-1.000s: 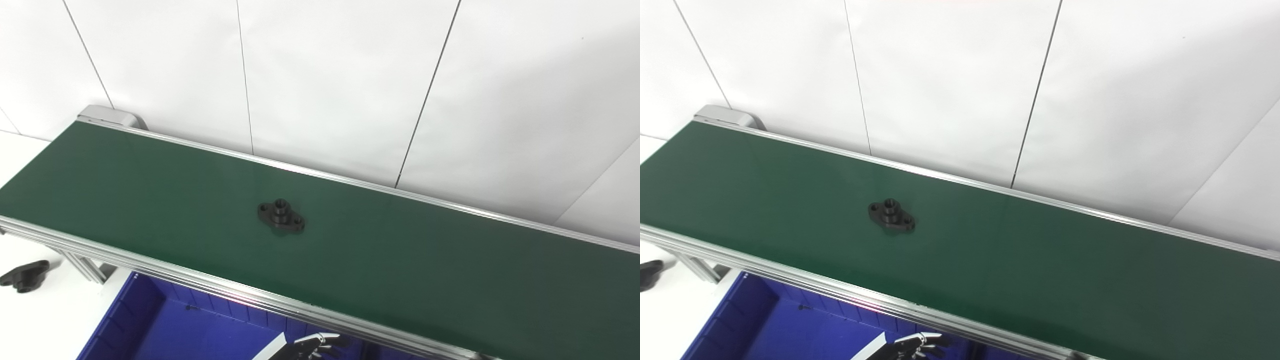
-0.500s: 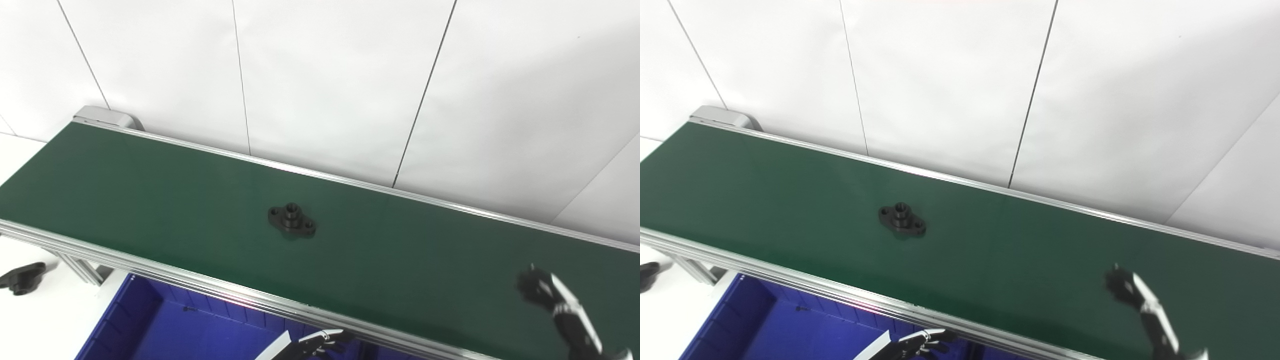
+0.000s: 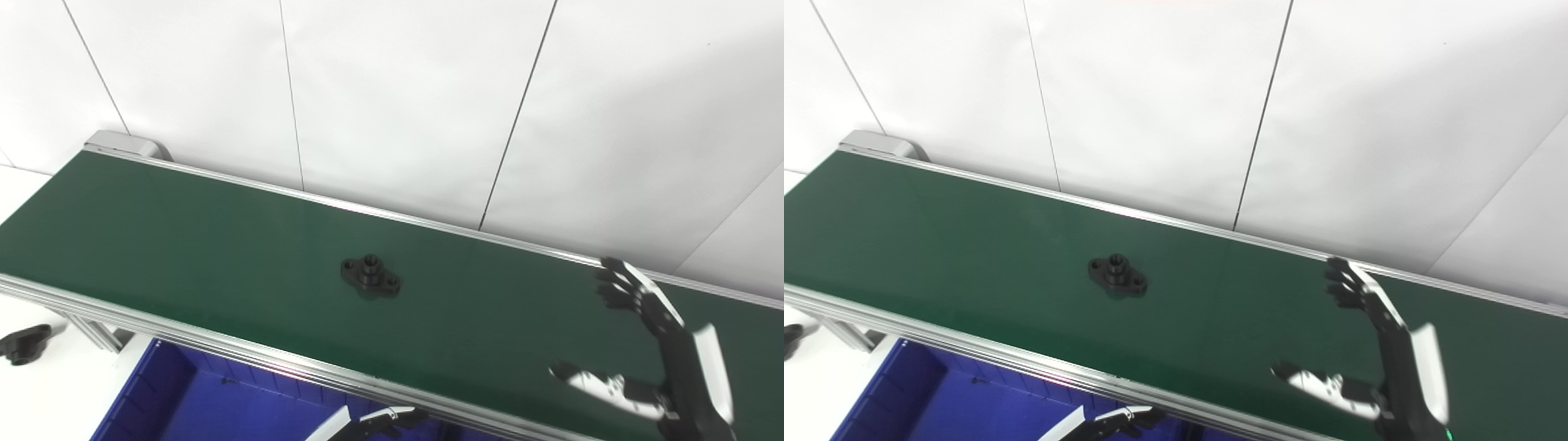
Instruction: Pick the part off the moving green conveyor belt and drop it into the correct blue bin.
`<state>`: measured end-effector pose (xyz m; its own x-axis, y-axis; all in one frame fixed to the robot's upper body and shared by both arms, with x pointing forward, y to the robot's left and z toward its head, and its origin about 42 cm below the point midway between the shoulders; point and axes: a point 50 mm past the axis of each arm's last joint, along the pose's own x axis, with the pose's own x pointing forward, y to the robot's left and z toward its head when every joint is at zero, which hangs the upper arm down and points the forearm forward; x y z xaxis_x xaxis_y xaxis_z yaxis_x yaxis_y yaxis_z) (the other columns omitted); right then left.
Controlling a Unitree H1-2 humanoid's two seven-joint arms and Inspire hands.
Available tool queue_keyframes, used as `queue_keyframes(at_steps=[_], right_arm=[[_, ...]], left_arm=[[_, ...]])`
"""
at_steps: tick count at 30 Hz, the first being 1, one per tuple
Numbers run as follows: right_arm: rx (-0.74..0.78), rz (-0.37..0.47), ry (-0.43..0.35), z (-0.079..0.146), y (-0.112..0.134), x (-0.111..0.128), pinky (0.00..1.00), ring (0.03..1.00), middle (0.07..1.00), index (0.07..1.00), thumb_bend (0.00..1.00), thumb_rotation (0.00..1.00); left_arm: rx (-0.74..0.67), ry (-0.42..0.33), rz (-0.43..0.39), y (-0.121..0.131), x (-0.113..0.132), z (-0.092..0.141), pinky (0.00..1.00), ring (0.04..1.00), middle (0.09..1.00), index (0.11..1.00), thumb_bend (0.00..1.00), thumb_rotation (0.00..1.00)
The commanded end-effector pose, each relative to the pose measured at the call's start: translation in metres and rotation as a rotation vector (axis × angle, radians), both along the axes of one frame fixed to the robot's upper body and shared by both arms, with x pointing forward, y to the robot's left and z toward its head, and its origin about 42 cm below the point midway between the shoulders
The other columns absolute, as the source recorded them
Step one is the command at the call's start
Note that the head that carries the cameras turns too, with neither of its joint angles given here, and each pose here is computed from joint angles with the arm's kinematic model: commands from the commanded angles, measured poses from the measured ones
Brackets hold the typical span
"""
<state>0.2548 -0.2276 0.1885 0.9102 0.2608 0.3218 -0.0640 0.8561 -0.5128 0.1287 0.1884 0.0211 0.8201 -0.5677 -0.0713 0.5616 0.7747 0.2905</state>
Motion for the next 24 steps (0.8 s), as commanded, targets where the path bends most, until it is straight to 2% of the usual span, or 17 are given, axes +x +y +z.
queue_keyframes(at_steps=[1, 8, 13, 16, 24], right_arm=[[-0.037, -0.001, -0.006, 0.006, 0.007, 0.014, 0.66, 0.737, 0.785, 0.831, 0.78, 0.20], [-0.075, 0.005, 0.023, 0.019, 0.029, 0.033, 0.65, 0.715, 0.771, 0.825, 0.80, 0.19], [-0.106, 0.027, 0.024, 0.019, 0.041, 0.040, 0.63, 0.719, 0.775, 0.828, 0.80, 0.20], [-0.136, 0.038, 0.034, 0.022, 0.050, 0.049, 0.64, 0.729, 0.790, 0.832, 0.80, 0.22], [-0.170, 0.040, 0.071, 0.024, 0.063, 0.068, 0.65, 0.733, 0.781, 0.834, 0.82, 0.20]], left_arm=[[-0.044, -0.031, -0.003, 0.002, 0.001, 0.007, 0.79, 0.852, 0.879, 0.853, 0.88, 0.32], [-0.091, -0.031, -0.011, 0.005, -0.009, 0.021, 0.80, 0.849, 0.875, 0.850, 0.90, 0.36], [-0.087, -0.024, -0.021, 0.006, -0.013, 0.022, 0.79, 0.849, 0.873, 0.852, 0.90, 0.35], [-0.091, -0.023, -0.032, 0.009, -0.015, 0.025, 0.78, 0.850, 0.876, 0.856, 0.90, 0.38], [-0.088, -0.012, -0.062, 0.014, -0.018, 0.028, 0.80, 0.868, 0.895, 0.874, 0.88, 0.36]])
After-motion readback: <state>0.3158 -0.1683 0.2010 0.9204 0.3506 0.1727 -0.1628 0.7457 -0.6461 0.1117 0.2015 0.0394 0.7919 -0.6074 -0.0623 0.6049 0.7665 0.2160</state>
